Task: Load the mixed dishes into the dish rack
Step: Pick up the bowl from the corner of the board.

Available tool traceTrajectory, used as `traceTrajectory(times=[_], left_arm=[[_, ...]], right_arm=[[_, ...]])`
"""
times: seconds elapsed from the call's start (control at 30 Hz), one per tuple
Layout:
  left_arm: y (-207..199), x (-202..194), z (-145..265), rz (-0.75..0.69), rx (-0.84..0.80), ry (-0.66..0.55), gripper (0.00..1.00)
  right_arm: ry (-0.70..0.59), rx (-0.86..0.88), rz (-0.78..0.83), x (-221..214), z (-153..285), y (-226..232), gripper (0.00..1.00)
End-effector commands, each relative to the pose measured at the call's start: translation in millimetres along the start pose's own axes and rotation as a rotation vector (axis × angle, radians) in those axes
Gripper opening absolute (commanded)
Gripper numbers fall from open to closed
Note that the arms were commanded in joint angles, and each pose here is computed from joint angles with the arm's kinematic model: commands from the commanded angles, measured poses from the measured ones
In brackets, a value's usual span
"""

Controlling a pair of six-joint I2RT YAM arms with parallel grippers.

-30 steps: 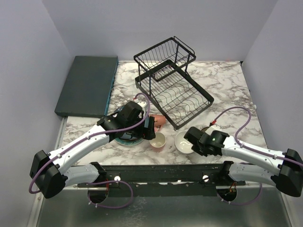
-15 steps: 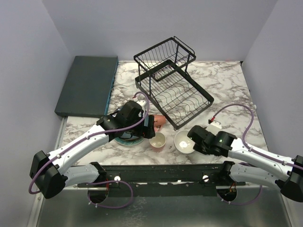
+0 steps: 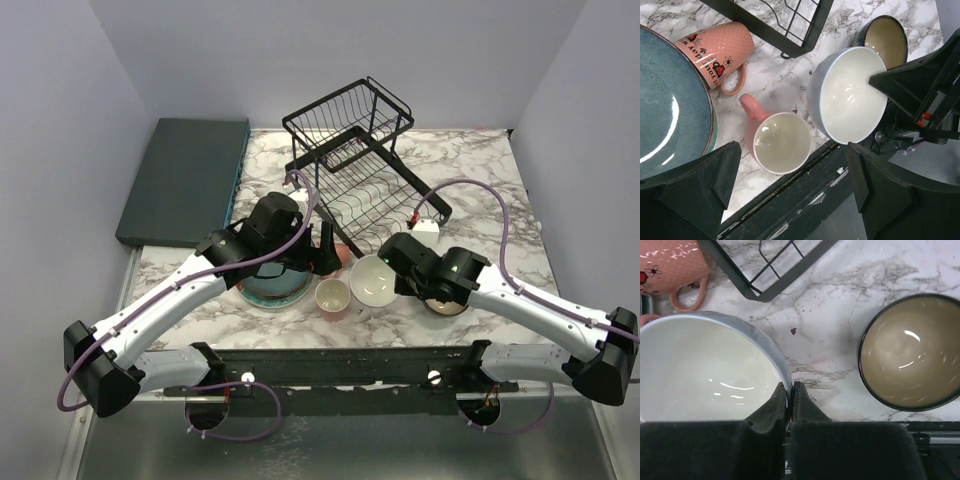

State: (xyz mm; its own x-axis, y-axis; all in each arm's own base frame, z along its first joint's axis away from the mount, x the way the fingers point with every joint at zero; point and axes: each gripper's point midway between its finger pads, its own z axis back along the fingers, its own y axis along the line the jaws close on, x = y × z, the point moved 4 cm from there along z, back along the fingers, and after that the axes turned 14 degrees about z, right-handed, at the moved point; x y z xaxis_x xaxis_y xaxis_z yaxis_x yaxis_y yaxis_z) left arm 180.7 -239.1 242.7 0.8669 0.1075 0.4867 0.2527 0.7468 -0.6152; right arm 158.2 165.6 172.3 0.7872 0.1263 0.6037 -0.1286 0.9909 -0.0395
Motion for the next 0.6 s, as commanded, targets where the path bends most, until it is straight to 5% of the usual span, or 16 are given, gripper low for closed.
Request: traceTrajectory(times=[0.0,0.57], left_arm=[[-9.2,3.3,2.1,0.03,-0.019,0.016,0.94],[-8.0,10.3,-11.8,0.092,0.046,0.024,0.93]], right_arm=[[-0.078,-0.003,0.117,33.6,10.8,4.3,0.0],[-0.149,0.031,0.298,87.9,20.4,34.1,0.01]])
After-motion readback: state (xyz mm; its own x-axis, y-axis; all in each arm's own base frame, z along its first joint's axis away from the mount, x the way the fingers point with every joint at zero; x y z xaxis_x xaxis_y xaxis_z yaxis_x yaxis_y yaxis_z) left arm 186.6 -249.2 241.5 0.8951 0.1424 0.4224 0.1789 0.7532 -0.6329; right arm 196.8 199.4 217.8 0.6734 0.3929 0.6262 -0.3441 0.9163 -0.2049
